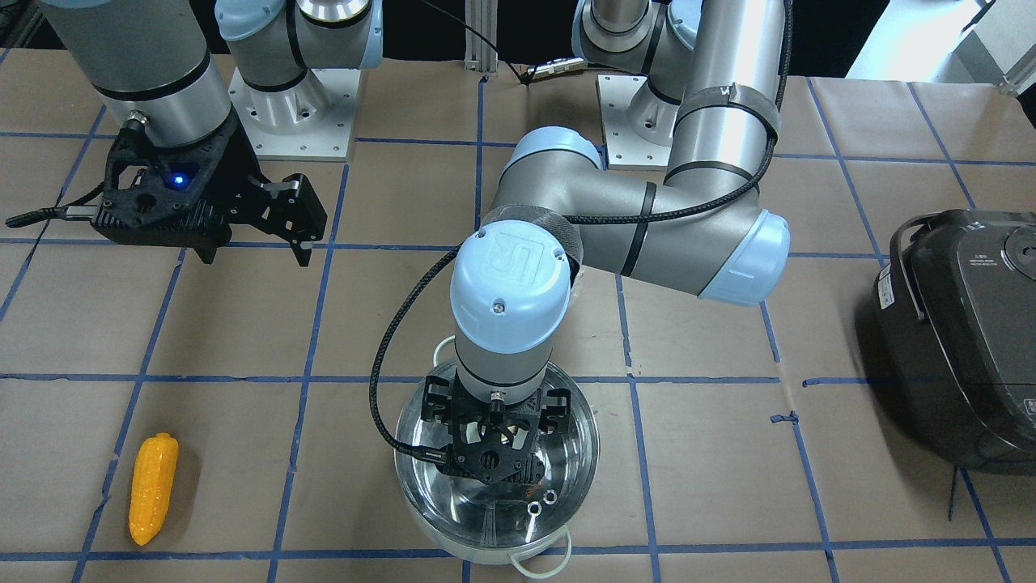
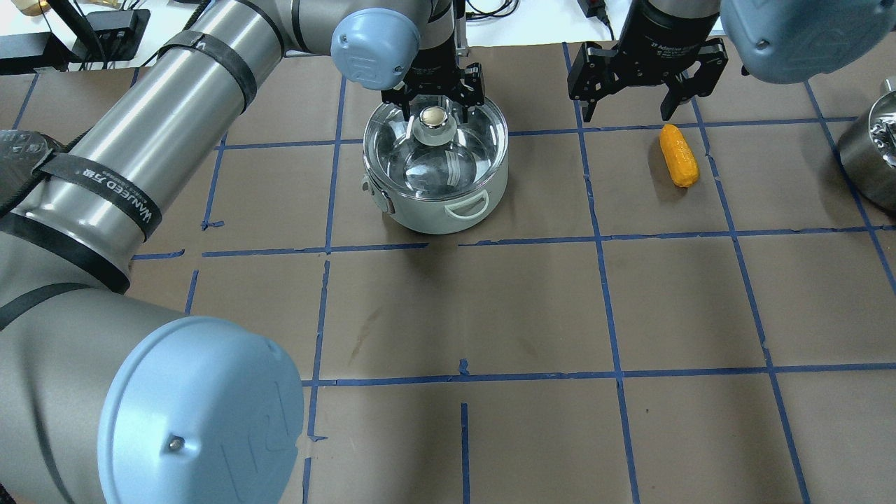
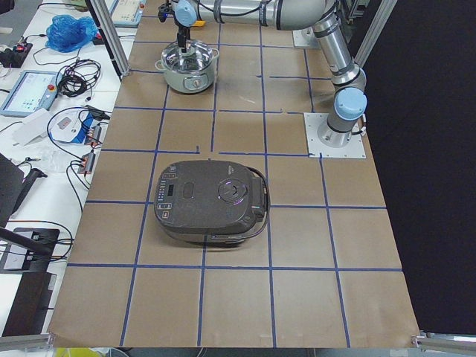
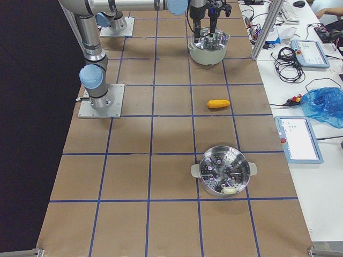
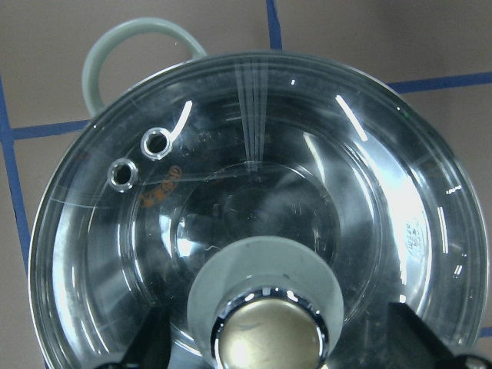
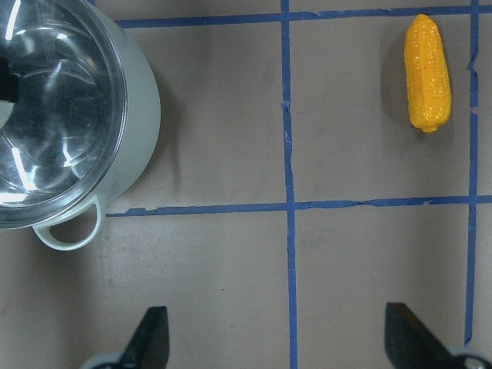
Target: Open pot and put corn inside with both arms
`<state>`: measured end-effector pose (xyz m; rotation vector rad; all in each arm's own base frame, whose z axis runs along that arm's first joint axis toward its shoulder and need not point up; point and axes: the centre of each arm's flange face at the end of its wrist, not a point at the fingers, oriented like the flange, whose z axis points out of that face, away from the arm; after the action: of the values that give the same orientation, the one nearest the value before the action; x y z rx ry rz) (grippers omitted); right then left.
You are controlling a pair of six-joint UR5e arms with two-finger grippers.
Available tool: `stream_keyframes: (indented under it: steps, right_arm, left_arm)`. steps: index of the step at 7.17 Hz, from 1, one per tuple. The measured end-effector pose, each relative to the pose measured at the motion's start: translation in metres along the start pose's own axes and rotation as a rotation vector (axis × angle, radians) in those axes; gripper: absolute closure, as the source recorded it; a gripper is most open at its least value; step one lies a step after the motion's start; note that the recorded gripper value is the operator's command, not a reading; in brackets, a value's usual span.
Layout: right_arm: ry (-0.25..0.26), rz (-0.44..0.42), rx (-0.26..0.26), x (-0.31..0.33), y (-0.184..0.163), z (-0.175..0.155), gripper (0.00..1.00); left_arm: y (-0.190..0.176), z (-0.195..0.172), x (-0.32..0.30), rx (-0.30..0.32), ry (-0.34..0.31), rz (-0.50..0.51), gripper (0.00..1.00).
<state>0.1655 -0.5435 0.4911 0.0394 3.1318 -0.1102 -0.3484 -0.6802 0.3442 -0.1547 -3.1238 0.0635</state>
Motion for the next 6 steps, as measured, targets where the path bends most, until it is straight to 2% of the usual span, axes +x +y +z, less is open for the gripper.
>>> stream_keyframes:
  steps: [2,3,5,6]
  right_arm:
    - [-0.001,0.000,0.000,0.000,0.000,0.000,0.00]
    - [0.000,0.000,0.000,0.000,0.000,0.000,0.00]
    - [0.000,-0.001,0.003,0.000,0.000,-0.001,0.00]
    - [-0.001,-0.001,0.006,0.000,-0.001,-0.002,0.00]
  left_arm:
    - [-0.001,0.001,0.000,0.005,0.001,-0.015,0.92]
    - [-0.001,-0.001,0.000,0.007,0.002,-0.029,1.00]
    - [0.001,-0.010,0.000,0.013,0.002,-0.073,1.00]
    - [0.005,-0.026,-0.001,0.025,0.004,-0.083,1.00]
